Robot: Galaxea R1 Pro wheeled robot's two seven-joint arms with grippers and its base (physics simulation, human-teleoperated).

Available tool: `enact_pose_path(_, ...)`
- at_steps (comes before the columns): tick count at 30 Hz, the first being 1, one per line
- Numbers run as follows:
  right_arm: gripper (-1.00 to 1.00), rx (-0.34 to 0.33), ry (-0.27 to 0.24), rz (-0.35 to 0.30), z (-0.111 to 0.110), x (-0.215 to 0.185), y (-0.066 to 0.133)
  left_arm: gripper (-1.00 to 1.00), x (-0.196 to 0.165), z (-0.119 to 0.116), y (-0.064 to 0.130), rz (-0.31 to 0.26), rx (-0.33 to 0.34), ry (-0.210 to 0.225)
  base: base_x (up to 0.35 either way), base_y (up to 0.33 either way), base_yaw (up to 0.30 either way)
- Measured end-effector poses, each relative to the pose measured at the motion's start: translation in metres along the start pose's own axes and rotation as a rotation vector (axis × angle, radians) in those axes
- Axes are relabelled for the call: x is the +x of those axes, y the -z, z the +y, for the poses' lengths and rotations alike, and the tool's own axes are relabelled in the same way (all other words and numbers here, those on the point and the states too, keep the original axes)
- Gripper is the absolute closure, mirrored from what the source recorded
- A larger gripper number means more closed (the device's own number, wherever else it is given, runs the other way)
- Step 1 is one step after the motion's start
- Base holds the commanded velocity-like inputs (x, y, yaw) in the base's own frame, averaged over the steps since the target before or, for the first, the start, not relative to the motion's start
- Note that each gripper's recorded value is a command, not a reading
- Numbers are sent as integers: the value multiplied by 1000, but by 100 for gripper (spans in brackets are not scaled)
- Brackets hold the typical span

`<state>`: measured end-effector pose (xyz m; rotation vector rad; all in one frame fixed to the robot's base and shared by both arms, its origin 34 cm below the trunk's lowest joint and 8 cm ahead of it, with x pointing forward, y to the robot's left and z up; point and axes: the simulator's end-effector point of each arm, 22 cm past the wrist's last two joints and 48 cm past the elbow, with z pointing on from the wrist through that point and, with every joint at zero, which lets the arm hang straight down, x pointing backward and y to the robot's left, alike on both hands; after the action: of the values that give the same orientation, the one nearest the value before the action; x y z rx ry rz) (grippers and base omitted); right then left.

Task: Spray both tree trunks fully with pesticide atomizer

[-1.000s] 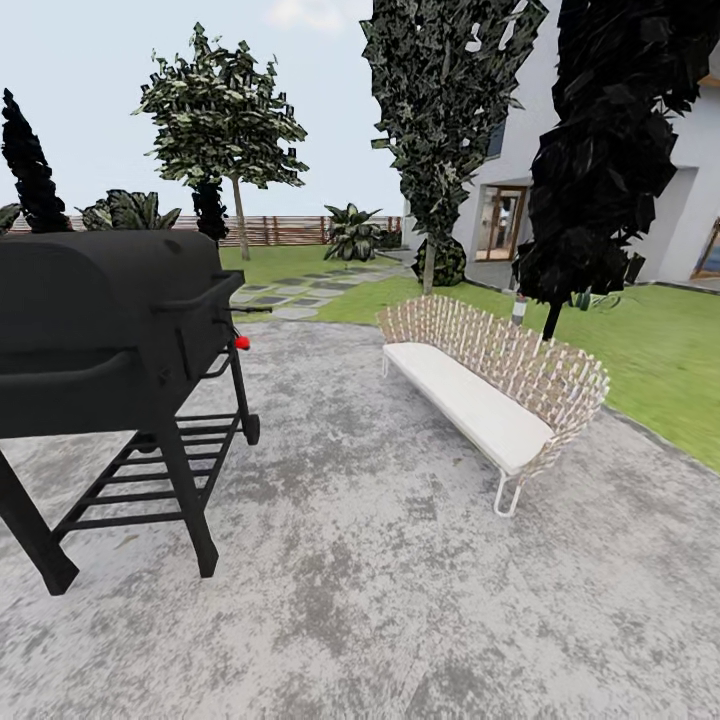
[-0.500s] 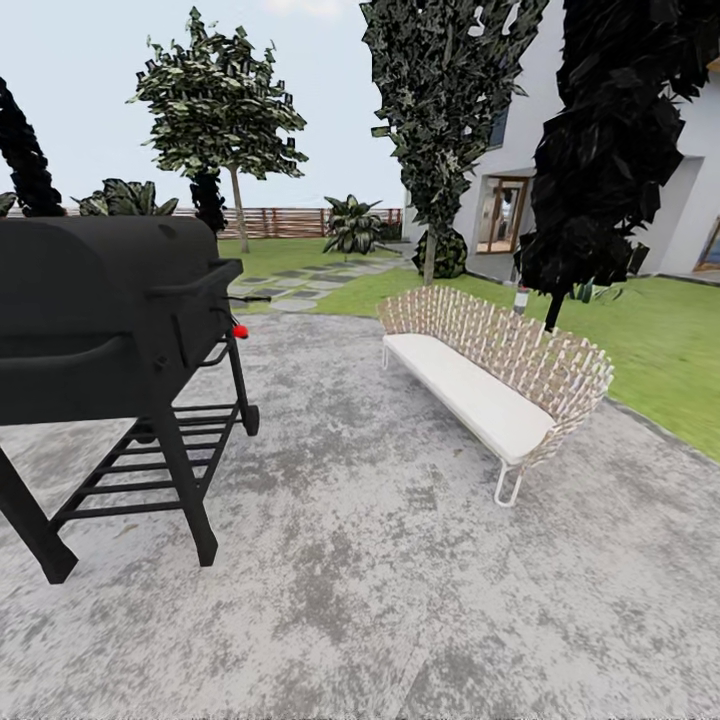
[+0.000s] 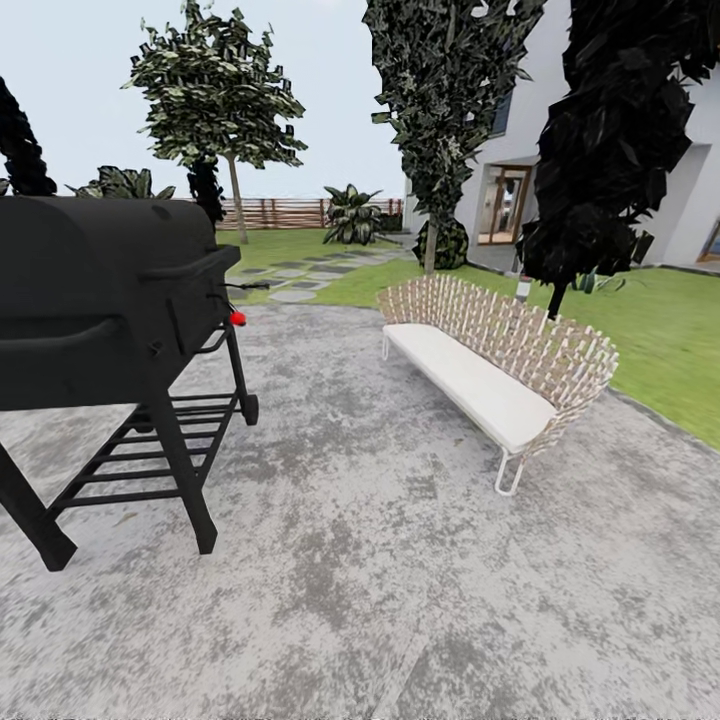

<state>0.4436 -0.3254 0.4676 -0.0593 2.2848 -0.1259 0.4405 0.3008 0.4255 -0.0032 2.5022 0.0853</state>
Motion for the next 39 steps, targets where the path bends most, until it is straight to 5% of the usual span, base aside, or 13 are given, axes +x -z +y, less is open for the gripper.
enact_pose_path(39,-100,-5,3,44,11,85,-41,-100,75,-6,-58,42,2,-2,0,0,14)
